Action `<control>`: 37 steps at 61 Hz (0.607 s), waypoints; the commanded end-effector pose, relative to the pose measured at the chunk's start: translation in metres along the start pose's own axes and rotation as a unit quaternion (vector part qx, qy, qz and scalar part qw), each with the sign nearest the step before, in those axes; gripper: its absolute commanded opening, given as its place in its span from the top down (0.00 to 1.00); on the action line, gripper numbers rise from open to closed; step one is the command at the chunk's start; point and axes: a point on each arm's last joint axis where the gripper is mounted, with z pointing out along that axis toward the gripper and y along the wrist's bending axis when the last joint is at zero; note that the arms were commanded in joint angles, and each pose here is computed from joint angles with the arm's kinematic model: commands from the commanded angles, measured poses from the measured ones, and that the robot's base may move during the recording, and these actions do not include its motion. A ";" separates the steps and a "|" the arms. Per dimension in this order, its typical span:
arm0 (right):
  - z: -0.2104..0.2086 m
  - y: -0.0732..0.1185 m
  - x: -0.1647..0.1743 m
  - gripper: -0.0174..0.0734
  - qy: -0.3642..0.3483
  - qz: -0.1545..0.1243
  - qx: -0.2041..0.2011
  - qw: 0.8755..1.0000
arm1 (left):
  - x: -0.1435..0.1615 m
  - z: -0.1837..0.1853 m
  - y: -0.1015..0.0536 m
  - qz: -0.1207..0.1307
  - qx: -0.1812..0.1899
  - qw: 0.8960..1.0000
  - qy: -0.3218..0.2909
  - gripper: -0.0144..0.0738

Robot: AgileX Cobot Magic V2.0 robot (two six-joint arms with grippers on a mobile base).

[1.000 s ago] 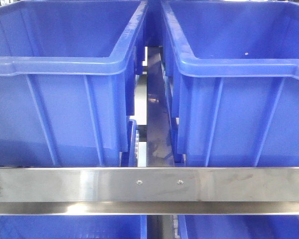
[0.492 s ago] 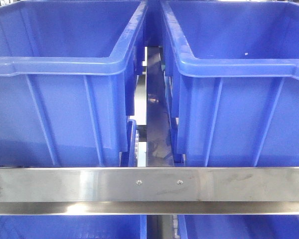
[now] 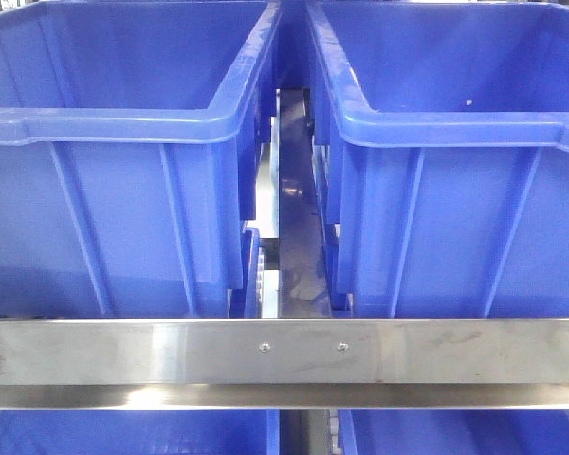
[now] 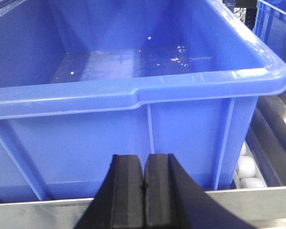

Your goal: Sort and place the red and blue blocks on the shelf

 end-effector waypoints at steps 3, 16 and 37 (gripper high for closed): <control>-0.003 0.002 -0.015 0.76 -0.058 -0.008 -0.008 0.998 | -0.016 -0.003 -0.004 0.001 0.016 0.999 -0.050 0.68; -0.003 0.002 -0.015 0.76 -0.058 -0.008 -0.008 0.998 | -0.016 -0.005 -0.003 0.009 0.014 0.998 -0.052 0.68; -0.003 0.002 -0.015 0.76 -0.058 -0.008 -0.008 0.998 | 0.024 -0.039 0.006 0.010 0.019 0.993 -0.116 0.68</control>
